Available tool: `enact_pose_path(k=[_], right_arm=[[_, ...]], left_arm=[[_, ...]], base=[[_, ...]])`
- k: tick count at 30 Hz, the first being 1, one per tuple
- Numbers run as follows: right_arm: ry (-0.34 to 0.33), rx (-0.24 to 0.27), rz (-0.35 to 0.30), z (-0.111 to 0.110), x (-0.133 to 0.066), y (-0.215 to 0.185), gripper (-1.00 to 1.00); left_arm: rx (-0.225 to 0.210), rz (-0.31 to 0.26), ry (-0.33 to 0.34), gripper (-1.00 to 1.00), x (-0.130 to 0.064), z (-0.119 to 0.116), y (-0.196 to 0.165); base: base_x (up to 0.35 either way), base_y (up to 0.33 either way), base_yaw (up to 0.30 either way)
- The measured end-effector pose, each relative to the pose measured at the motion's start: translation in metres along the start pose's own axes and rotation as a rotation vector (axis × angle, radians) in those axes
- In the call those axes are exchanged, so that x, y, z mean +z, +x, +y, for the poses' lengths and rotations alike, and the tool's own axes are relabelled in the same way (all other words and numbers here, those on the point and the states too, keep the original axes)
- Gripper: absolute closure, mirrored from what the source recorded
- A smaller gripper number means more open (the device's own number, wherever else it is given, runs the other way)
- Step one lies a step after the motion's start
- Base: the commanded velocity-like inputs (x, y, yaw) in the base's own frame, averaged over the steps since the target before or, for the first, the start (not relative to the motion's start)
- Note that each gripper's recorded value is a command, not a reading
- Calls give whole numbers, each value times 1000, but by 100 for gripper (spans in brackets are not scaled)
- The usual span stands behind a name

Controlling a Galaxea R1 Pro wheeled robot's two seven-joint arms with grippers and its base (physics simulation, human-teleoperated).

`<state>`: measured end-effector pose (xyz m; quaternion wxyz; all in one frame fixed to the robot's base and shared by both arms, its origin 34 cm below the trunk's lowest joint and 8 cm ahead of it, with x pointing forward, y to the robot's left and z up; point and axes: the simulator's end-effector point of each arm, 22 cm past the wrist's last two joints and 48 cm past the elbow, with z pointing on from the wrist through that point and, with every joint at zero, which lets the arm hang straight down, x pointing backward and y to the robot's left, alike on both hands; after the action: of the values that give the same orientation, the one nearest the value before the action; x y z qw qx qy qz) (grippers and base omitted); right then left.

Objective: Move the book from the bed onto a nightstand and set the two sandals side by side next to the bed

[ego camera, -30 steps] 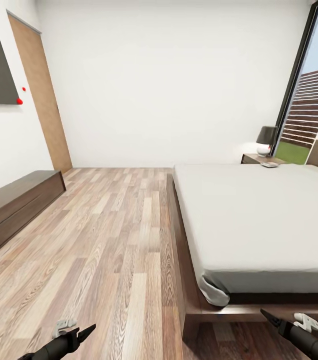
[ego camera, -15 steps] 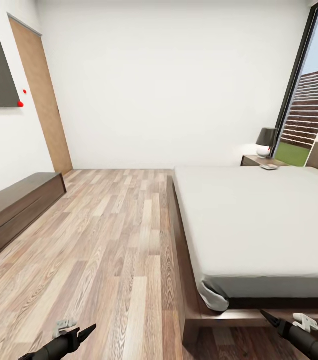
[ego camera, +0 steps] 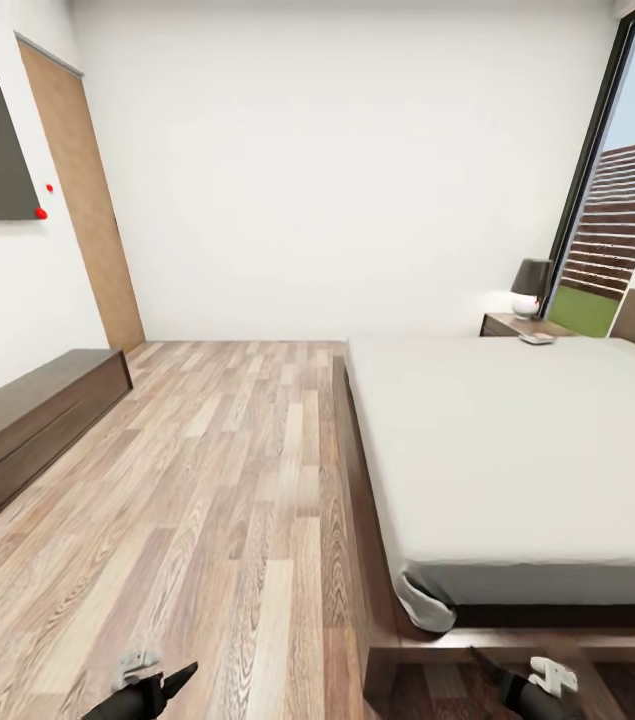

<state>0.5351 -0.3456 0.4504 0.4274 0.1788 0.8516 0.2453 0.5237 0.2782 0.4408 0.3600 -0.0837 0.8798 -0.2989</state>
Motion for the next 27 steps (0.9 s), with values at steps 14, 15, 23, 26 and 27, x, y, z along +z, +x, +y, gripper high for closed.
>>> enact_pose_path(k=[14,15,23,26,27], right_arm=[[115,4,116,41,9,62,-100],[118,-6,128,45,9,65,-100],[124,-103,212,62,5,79,-100],[125,-109,215,65,3,75,-100],[126,-110,215,66,2,73,-100]], left_arm=[[64,146,-194,-100,10,-22,74],[69,151,-197,-100,10,-23,75],[88,173,-214,-100,10,-43,75],[87,172,-217,-100,8,-47,72],[86,171,-218,-100,7,-48,70]], base=[[0,0,0],[0,0,0],[0,0,0],[0,0,0],[0,0,0]])
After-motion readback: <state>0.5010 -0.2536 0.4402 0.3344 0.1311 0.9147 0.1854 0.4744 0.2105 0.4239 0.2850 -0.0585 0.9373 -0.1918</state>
